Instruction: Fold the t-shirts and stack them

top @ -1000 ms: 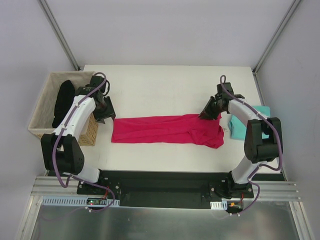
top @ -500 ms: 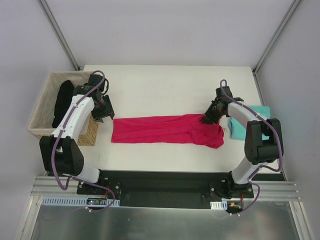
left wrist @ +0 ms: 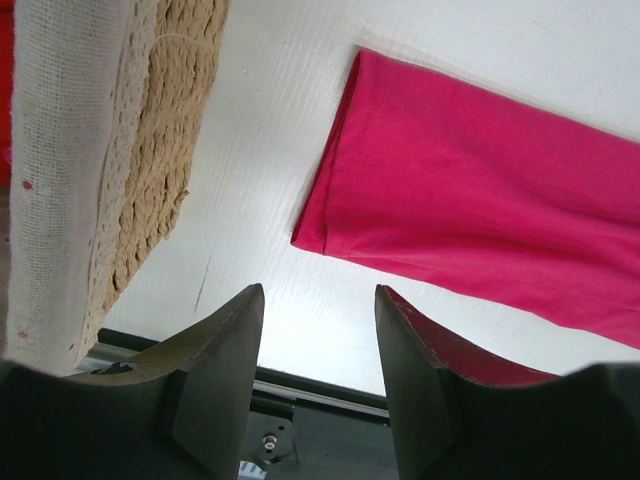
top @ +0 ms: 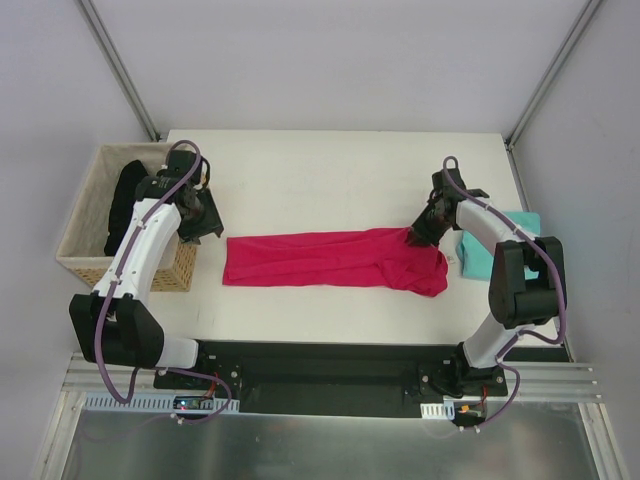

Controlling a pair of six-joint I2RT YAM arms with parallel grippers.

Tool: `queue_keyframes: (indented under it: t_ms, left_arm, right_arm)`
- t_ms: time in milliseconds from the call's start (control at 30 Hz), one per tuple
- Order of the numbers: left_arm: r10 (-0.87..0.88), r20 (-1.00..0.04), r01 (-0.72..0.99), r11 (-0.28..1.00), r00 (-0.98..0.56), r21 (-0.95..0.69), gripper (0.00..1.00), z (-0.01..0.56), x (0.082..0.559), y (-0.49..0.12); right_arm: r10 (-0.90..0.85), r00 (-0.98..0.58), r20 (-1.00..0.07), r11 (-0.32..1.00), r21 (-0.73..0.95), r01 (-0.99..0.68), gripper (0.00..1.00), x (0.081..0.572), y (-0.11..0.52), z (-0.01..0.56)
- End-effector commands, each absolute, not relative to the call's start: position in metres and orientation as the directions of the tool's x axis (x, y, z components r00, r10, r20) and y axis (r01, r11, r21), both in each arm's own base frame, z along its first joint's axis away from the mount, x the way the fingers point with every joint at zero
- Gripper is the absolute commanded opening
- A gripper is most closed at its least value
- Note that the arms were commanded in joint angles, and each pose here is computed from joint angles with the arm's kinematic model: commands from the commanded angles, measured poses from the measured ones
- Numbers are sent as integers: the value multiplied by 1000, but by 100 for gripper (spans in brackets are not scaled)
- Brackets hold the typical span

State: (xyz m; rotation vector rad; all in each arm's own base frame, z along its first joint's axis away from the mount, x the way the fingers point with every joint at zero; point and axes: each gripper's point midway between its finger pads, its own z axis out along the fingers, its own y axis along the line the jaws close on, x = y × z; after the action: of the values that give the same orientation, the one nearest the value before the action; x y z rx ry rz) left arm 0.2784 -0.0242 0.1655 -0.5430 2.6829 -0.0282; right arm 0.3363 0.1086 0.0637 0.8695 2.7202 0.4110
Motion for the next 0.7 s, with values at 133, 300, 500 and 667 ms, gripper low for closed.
queue_keyframes:
  t_ms: [133,300,500,667]
  left_arm:
    - [-407,-424,-406,909,-809,-97,49,183,271,-15]
    - [-408,-441,-407,908,-799,-103,47,188,274,-15]
    - [-392,-446,-393,915,-805,-93,45,190,277,-14]
    - [-387,-446,-388,917,-807,-94,45,191,279,-14]
  right_arm:
    - [613,-773,-161,778,294,556,13,335,102,64]
    - [613,-774,-157,781,272,563,1,335,99,55]
    - [630,-757,-171,773,226,592,1,333,90,50]
    - [659,-723,-207,752,161,639,1,328,76,50]
